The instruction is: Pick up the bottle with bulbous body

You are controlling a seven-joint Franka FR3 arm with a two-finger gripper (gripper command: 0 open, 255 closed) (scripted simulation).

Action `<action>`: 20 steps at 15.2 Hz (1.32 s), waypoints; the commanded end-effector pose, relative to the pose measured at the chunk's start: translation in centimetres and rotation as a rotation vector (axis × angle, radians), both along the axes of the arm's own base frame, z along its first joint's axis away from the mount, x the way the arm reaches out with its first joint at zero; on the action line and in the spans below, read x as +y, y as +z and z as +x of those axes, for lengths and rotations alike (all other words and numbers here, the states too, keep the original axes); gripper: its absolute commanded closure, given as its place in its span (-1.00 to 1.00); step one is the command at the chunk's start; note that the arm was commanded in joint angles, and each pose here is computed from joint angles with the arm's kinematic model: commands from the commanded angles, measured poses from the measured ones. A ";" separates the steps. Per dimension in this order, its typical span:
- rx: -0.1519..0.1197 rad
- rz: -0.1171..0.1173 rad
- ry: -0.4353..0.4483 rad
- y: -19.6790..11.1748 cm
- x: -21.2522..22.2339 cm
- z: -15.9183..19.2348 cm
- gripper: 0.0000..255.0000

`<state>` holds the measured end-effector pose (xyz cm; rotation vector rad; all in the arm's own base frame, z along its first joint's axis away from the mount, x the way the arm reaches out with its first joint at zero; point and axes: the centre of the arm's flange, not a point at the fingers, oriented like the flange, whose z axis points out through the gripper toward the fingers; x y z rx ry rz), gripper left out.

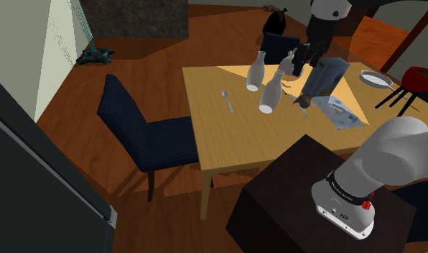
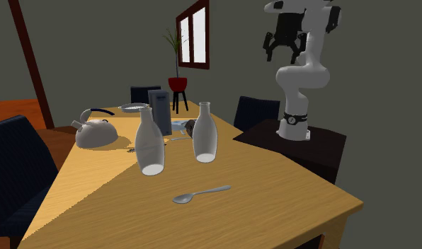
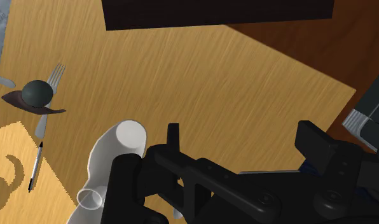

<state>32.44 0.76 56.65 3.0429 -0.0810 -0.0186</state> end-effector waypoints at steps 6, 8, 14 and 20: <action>-0.007 0.015 -0.010 -2.9 -4.7 3.8 -1.00; -0.010 0.021 -0.014 -4.0 -6.6 5.3 -1.00; -0.018 0.040 -0.026 -7.5 -12.2 9.9 -1.00; -0.026 0.058 -0.039 -11.1 -17.9 14.3 -1.00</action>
